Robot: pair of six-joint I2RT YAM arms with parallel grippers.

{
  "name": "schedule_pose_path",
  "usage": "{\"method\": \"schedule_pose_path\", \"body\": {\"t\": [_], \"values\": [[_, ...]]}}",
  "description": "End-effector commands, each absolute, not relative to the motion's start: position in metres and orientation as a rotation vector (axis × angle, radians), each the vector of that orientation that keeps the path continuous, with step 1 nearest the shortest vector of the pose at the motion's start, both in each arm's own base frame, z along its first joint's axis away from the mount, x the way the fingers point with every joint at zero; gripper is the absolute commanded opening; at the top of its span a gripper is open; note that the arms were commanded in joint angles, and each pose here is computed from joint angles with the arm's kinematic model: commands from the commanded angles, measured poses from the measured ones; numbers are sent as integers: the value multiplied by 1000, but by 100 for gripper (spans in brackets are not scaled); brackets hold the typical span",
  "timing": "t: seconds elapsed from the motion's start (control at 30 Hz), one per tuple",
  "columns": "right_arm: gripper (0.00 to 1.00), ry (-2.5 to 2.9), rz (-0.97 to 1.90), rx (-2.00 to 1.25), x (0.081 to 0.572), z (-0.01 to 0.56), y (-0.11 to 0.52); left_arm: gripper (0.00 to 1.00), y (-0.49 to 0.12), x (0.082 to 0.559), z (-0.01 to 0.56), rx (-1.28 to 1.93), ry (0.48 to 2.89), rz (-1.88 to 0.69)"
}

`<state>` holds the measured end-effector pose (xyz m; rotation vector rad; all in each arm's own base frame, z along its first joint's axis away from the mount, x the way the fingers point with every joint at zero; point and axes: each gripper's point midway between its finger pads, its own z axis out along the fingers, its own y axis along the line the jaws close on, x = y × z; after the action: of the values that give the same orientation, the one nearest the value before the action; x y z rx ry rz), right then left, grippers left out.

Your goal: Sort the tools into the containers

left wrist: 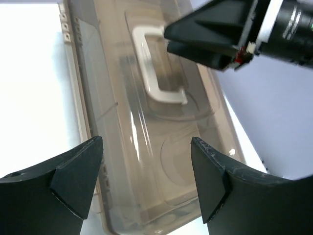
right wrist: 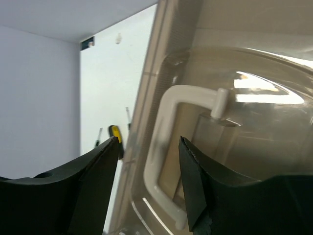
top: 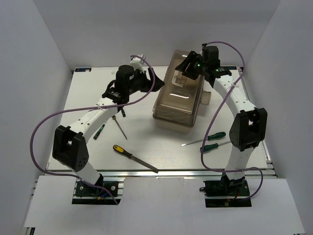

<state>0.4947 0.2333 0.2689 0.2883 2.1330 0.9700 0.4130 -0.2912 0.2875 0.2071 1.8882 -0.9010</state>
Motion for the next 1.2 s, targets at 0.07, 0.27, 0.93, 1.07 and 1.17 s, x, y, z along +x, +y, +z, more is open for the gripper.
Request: {"method": "schedule_pose_path", "body": {"t": [0.07,0.27,0.93,1.07,1.17], "values": [[58,2140,784,248,506,260,226,82,-311,402,255,309,1912,-1030],[58,2135,713,218,509,258,242,82,-322,399,242,355,1931,-1095],[54,2238,1130,281,479,247,290,81,-322,408,283,390,1791,-1069],[52,2200,1194,313,484,261,277,81,-330,418,304,395,1748,-1090],[51,2172,1239,317,485,271,273,81,-335,425,311,388,1731,-1109]]}}
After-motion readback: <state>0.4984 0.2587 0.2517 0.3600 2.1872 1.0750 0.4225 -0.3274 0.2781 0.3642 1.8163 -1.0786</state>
